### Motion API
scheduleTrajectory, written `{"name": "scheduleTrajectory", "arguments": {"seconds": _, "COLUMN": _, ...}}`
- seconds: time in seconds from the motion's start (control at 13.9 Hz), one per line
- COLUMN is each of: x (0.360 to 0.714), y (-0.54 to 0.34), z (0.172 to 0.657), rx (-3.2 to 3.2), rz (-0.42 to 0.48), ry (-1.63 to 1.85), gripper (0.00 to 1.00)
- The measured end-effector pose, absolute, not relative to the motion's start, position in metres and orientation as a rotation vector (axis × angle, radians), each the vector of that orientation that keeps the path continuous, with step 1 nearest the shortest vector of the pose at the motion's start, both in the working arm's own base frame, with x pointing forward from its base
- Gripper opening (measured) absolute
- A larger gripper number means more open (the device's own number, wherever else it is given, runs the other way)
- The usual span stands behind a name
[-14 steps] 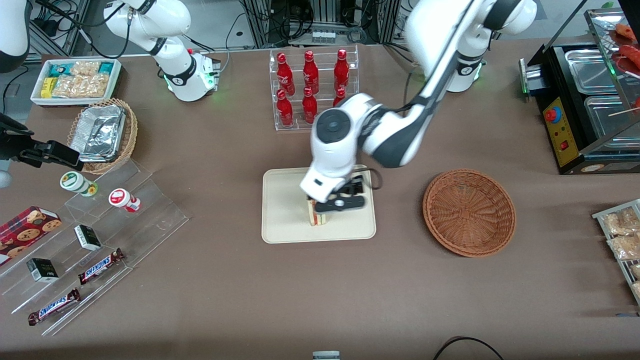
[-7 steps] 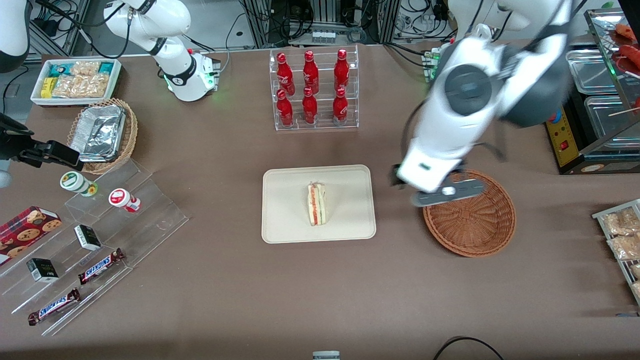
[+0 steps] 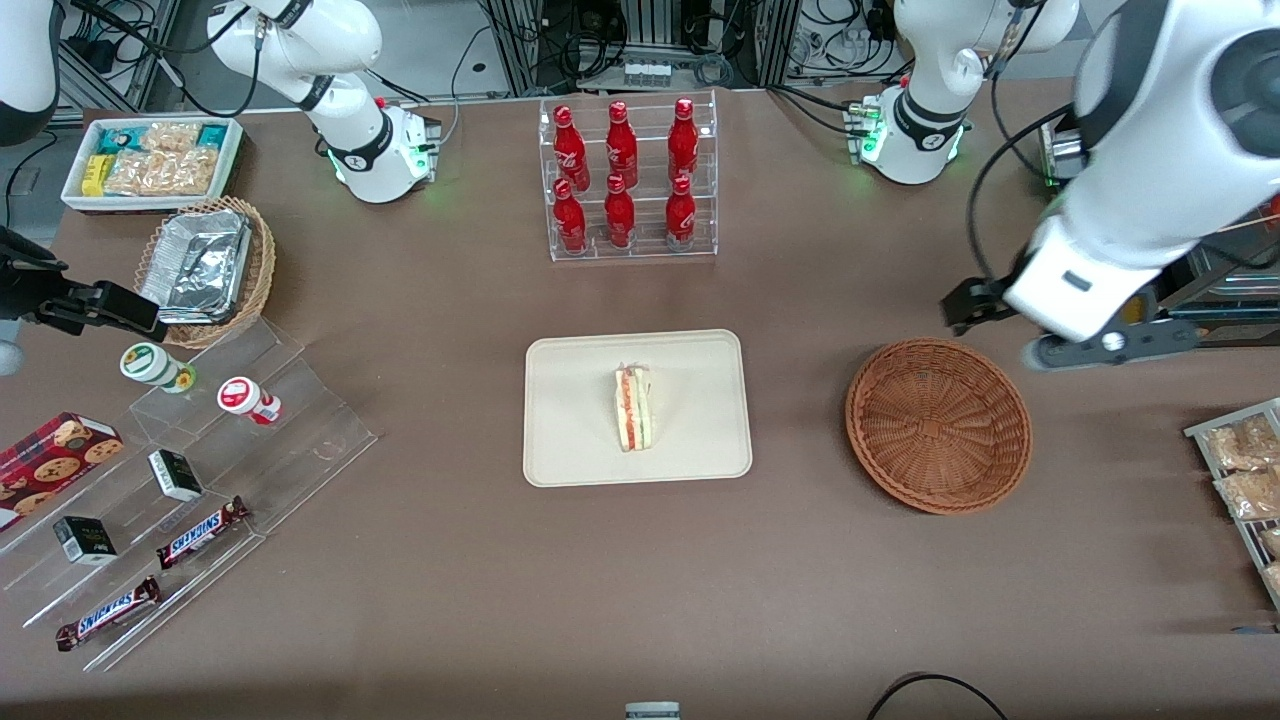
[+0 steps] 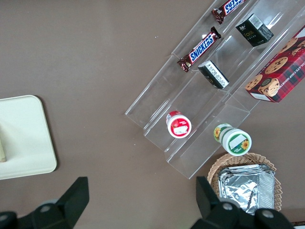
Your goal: Place sandwich from basket to tray
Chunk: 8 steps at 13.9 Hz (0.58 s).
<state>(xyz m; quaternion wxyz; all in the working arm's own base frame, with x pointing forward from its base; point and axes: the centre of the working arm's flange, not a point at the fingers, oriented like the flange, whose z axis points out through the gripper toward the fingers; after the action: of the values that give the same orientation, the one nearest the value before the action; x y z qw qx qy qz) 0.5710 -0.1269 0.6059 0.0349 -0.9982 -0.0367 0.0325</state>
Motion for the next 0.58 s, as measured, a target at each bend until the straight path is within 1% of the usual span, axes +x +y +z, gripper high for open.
{"name": "scheduleTrajectory", "arguments": {"seconds": 0.29, "x": 0.549, "y": -0.085, "z": 0.632, "rx": -3.078, "rz": 0.120, "ry": -0.064, "gripper": 1.00}}
{"name": "scheduleTrajectory", "arguments": {"seconds": 0.58, "x": 0.531, "y": -0.064, "z": 0.646, "rx": -3.086, "rz": 0.106, "ry": -0.072, "gripper": 1.00}}
